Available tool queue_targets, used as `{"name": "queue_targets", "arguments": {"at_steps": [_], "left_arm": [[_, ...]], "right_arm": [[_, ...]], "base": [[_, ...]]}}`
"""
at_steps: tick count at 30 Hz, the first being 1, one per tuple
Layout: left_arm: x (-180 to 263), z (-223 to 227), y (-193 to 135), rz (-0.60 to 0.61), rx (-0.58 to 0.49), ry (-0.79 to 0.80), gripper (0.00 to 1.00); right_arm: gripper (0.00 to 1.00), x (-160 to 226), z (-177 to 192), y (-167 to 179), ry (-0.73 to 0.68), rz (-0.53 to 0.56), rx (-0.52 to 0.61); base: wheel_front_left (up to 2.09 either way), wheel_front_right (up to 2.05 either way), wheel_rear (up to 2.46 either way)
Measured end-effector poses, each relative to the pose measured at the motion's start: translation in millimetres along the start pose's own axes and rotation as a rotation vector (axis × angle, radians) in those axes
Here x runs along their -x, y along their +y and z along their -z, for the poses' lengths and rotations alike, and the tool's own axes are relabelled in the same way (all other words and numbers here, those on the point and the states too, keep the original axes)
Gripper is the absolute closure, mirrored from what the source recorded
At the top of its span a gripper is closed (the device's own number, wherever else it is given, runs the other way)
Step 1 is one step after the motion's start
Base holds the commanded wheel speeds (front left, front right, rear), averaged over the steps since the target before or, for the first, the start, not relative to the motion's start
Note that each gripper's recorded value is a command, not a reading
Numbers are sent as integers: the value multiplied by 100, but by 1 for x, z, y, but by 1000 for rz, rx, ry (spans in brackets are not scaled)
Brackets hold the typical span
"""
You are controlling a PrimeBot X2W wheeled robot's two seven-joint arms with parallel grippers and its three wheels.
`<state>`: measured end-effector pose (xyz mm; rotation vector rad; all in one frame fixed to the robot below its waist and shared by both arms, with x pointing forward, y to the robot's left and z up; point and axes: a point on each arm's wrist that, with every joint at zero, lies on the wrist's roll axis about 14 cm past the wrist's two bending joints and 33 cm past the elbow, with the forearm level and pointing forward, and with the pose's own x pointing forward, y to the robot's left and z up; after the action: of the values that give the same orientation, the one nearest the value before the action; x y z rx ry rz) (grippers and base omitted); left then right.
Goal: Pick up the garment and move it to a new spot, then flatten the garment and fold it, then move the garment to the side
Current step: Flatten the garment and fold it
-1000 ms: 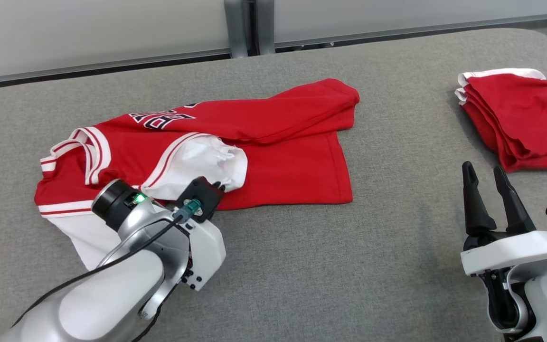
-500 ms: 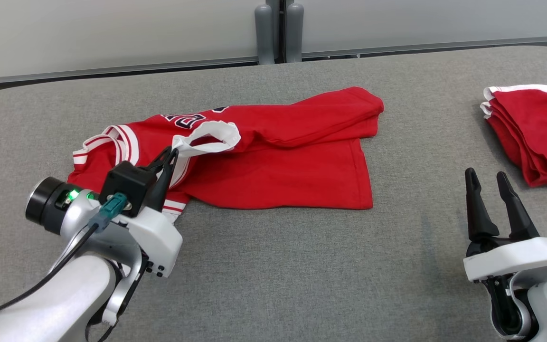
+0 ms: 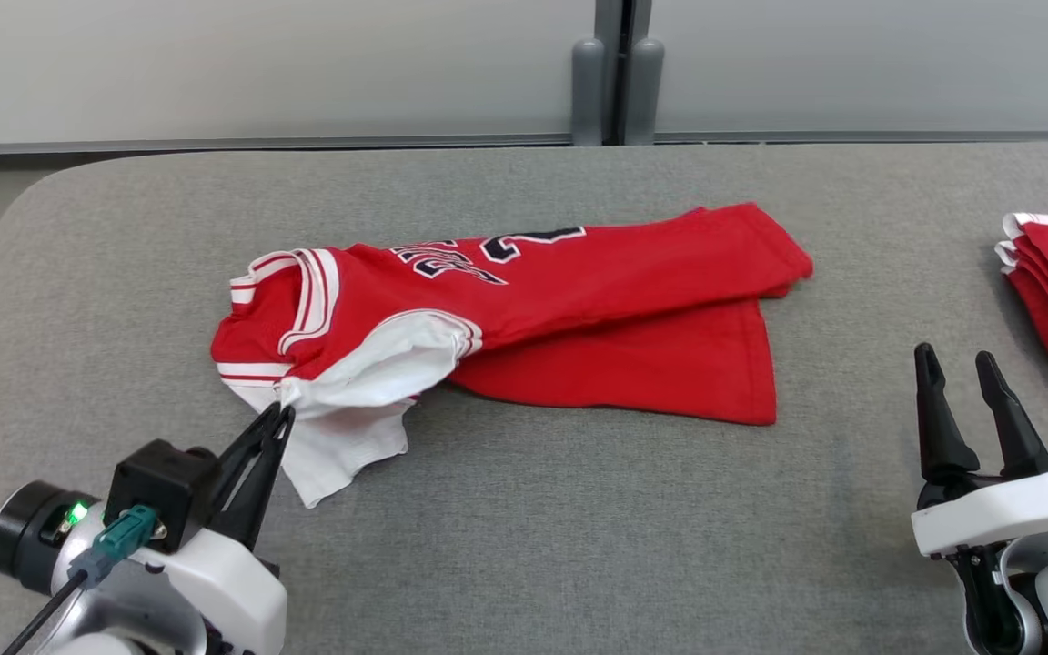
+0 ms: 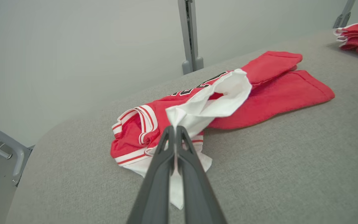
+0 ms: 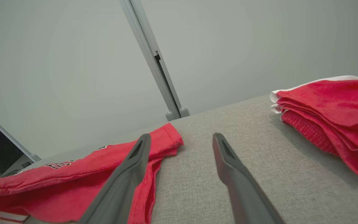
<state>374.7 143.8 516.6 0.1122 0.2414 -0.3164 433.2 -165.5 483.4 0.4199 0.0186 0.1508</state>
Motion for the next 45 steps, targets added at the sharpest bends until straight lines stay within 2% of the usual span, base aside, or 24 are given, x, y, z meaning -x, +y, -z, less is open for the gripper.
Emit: {"name": "queue_targets", "arguments": {"at_steps": [5,13,24,25,26,27,30,34,35,37,39,45], "left_arm": [[33,21,17,-71,46,76,100],[82,82,30,-180,148,266,100],[107,162,35,-230,158,474,100],[107,164,34,-230,165,476,84],[105,165,33,-227,183,473,7],[103,165,31,-224,193,466,0],[97,157,31,-223,197,426,0],[76,105,45,-280,160,224,0],[76,105,45,-280,160,224,0],[65,57,53,-329,138,25,0],[59,31,51,-331,145,-86,0],[51,3,40,-308,157,-207,0]], "right_arm": [[0,-5,4,12,16,-37,6],[0,-9,5,33,32,-95,13],[0,-8,4,31,41,-93,23],[0,-8,3,31,40,-92,23],[0,-8,3,30,42,-91,25],[0,-7,4,29,44,-90,27],[0,-6,6,29,53,-90,31],[0,-1,5,31,54,-90,29],[0,-1,5,31,54,-90,29],[0,5,8,35,69,-97,30],[0,9,15,42,96,-114,24],[0,9,43,66,218,-190,22]], "base": [[0,0,0],[0,0,0],[0,0,0],[0,0,0],[0,0,0],[0,0,0],[0,0,0],[0,0,0],[0,0,0],[0,0,0],[0,0,0],[0,0,0]]}}
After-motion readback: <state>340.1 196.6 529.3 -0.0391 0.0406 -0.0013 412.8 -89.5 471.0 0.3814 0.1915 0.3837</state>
